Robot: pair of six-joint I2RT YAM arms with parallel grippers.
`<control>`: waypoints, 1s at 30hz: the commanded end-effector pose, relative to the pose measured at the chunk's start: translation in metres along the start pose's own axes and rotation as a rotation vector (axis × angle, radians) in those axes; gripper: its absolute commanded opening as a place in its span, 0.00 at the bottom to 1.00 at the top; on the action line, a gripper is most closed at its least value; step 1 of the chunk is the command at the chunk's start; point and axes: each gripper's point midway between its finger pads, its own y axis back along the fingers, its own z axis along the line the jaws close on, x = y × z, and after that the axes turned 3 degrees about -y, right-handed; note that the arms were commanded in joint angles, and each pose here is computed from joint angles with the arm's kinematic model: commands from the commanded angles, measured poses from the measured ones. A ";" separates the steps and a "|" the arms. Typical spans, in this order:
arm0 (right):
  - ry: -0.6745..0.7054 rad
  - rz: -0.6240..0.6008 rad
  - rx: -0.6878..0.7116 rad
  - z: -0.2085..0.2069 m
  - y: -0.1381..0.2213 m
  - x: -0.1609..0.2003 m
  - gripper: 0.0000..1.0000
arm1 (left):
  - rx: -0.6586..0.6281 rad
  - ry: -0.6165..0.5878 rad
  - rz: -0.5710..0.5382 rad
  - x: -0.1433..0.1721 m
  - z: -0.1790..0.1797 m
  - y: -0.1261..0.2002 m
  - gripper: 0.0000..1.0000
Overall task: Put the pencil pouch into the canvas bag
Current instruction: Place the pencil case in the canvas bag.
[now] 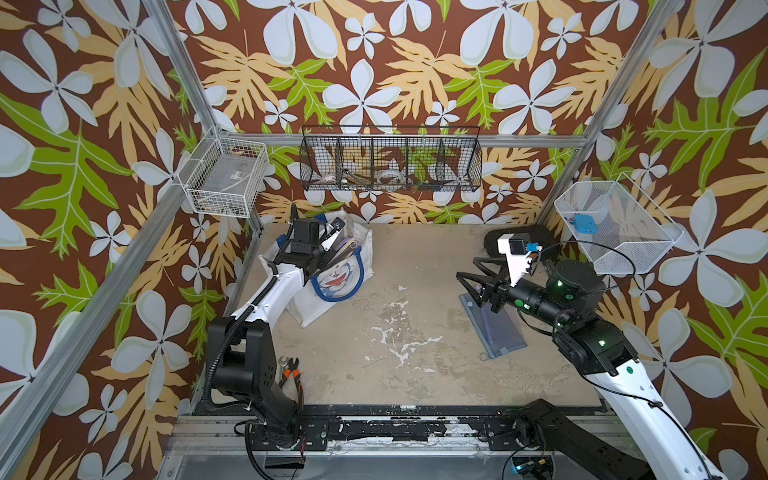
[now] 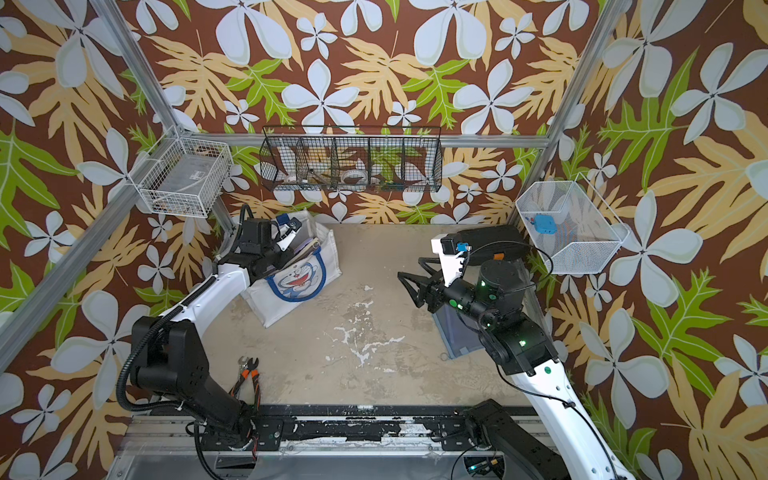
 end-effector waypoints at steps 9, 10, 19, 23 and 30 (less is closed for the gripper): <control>0.010 0.046 0.060 -0.012 -0.002 0.009 0.76 | -0.013 0.276 0.007 -0.024 0.023 0.051 0.56; 0.016 0.074 0.087 -0.017 -0.003 0.015 0.77 | -0.014 0.308 0.005 -0.024 0.021 0.059 0.57; 0.032 0.317 0.259 -0.067 -0.017 0.081 0.85 | 0.135 0.640 -0.341 -0.059 -0.017 0.169 0.70; -0.052 0.416 0.315 -0.107 -0.027 0.119 0.86 | 0.316 0.648 -0.438 -0.077 -0.088 0.201 0.71; -0.142 0.638 0.465 -0.185 -0.036 0.174 0.85 | 0.643 0.655 -0.508 -0.081 -0.199 0.227 0.71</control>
